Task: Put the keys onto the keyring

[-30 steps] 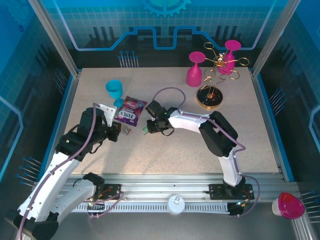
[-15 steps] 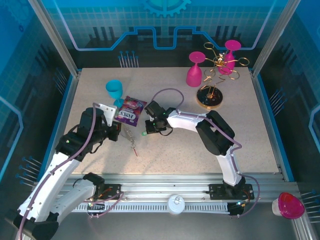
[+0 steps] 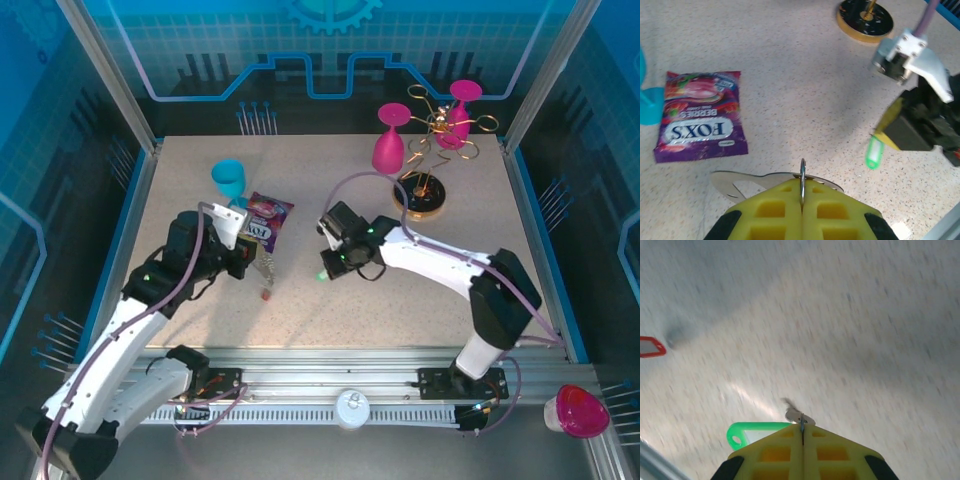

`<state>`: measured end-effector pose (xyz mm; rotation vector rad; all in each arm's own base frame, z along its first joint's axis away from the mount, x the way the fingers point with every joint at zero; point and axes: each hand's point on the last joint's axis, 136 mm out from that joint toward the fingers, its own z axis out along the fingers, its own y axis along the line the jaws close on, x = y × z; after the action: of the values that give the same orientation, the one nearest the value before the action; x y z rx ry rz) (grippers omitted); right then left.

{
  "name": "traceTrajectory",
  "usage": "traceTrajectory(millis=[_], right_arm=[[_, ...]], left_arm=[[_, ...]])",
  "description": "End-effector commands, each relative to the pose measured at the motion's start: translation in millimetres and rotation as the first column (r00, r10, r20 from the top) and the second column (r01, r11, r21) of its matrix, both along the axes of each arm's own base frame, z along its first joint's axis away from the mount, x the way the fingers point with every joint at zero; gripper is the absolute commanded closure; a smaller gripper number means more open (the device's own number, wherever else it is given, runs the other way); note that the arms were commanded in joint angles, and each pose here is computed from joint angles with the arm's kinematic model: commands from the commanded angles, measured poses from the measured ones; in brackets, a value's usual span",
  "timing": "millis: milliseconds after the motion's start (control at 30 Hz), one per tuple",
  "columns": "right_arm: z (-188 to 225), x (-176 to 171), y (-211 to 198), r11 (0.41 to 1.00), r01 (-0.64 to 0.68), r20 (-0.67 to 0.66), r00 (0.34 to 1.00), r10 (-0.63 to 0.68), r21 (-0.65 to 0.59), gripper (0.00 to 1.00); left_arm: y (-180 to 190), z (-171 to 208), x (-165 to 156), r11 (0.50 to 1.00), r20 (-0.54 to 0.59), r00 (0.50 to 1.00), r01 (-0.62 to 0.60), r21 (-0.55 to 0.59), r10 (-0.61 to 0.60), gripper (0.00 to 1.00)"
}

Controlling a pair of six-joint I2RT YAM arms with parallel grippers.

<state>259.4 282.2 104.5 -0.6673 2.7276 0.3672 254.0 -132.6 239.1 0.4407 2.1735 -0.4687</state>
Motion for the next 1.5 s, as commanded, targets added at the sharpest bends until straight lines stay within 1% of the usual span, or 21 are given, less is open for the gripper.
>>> traceTrajectory(millis=[0,67,167,267,333,400,467,633,700,733,933,1467], right_arm=[[-34.7,-58.5,-62.4,0.96,-0.097,-0.182,0.982,0.05,-0.261,1.0],[-41.6,-58.5,-72.1,0.952,-0.081,-0.172,0.985,0.031,-0.297,1.0],[-49.9,-44.8,-72.8,0.949,-0.049,-0.142,0.99,0.005,-0.311,1.0],[-58.3,-32.4,-64.8,0.957,-0.035,-0.124,0.992,-0.001,-0.288,1.0],[-67.4,-27.8,-61.9,0.96,-0.036,-0.135,0.991,-0.002,-0.278,1.0],[-74.3,-24.9,-59.9,0.962,-0.034,-0.145,0.989,-0.006,-0.27,0.99],[-78.1,-21.6,-55.7,0.969,-0.029,-0.151,0.989,-0.009,-0.244,0.95],[-72.5,-14.2,-46.5,0.986,-0.002,-0.146,0.989,-0.022,-0.164,0.73],[-67.5,-12.1,-47.4,0.989,0.011,-0.131,0.991,-0.031,-0.146,0.68],[-65.9,-12.1,-49.7,0.989,0.019,-0.128,0.991,-0.038,-0.146,0.68],[-70.1,-18.0,-65.6,0.982,0.041,-0.143,0.987,-0.067,-0.182,0.68],[-79.8,-20.6,-61.1,0.983,0.03,-0.187,0.98,-0.064,-0.183,0.82]], left_arm=[[-21.1,10.4,10.9,0.993,0.065,0.992,0.108,-0.048,-0.105,1.0],[-26.3,8.3,16.2,0.991,0.064,0.991,0.124,-0.059,-0.12,1.0],[-32.4,6.7,23.4,0.987,0.066,0.989,0.14,-0.072,-0.136,1.0],[-36.5,4.4,28.4,0.985,0.078,0.985,0.159,-0.069,-0.153,1.0],[-38.9,1.5,29.8,0.982,0.091,0.98,0.182,-0.054,-0.176,1.0],[-38.9,-1.1,31.9,0.983,0.096,0.98,0.178,-0.051,-0.173,1.0],[-38.7,-3.7,32.4,0.983,0.102,0.98,0.177,-0.049,-0.172,1.0],[-36.4,-1.7,35.7,0.986,0.15,0.977,0.162,-0.047,-0.153,1.0],[-36.3,-2.0,35.9,0.986,0.167,0.974,0.163,-0.046,-0.154,1.0],[-36.1,-2.5,35.9,0.985,0.175,0.973,0.164,-0.046,-0.154,1.0],[-37.5,-5.5,31.9,0.982,0.207,0.963,0.185,-0.047,-0.171,1.0],[-38.2,-5.6,30.0,0.979,0.218,0.958,0.198,-0.042,-0.184,1.0]])
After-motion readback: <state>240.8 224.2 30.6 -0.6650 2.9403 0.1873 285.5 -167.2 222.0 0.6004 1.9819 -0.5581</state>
